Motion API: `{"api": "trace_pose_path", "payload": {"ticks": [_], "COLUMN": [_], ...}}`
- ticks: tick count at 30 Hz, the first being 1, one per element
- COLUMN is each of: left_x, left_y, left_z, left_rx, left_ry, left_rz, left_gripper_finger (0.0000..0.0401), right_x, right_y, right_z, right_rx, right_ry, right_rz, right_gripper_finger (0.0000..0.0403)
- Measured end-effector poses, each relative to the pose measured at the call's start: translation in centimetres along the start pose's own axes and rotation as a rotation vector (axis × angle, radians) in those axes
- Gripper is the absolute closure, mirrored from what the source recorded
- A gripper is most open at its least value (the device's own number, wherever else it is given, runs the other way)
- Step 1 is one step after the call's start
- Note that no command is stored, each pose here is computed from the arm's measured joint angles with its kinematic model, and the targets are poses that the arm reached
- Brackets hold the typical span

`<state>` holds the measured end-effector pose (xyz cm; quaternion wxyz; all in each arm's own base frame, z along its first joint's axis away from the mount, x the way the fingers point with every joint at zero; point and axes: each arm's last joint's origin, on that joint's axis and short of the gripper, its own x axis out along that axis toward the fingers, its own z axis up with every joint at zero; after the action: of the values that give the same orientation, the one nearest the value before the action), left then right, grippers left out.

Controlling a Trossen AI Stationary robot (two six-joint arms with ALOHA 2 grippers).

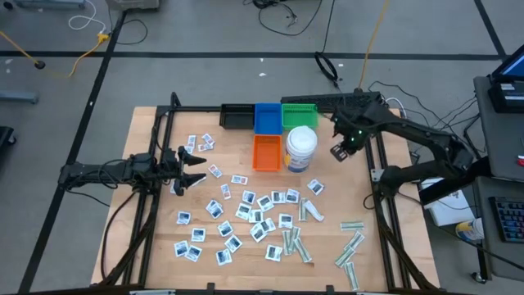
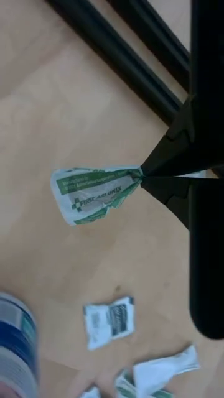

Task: Pick & Place First Aid Supplies
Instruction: Put the green bandage pack into the green bin

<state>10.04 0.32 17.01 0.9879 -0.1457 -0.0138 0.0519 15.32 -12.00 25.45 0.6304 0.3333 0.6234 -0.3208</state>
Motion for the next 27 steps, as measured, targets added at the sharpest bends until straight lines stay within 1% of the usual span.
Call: {"api": "trace_pose_path", "payload": {"ticks": [3, 5, 8, 11, 17, 27], "left_x": [0.0, 0.0, 0.0, 0.0, 0.0, 0.0], "left_y": [0.0, 0.0, 0.0, 0.0, 0.0, 0.0], "left_z": [0.0, 0.0, 0.0, 0.0, 0.0, 0.0], "left_rx": [0.000, 0.000, 0.000, 0.000, 0.000, 0.000], "left_ry": [0.000, 0.000, 0.000, 0.000, 0.000, 0.000], "left_rz": [0.000, 0.000, 0.000, 0.000, 0.000, 0.000], "left_gripper_finger": [0.0095, 0.0096, 0.0095, 0.0095, 0.0095, 0.0095], "right_x": [0.0, 0.1, 0.5, 0.6, 0.3, -1.3], "right_y": [-0.9, -1.2, -1.6, -2.0, -2.6, -2.9], "right_z": [0.3, 0.9, 2.4, 4.3, 9.0, 17.4], "right_rx": [0.045, 0.055, 0.077, 0.074, 0.016, -0.098], "right_ry": [-0.010, -0.040, -0.053, -0.047, -0.043, -0.137], "right_rz": [0.002, 0.010, 0.017, 0.016, 0.011, 0.011], "right_gripper_finger": [0.0403, 0.0403, 0.0403, 0.0403, 0.0403, 0.0403]}}
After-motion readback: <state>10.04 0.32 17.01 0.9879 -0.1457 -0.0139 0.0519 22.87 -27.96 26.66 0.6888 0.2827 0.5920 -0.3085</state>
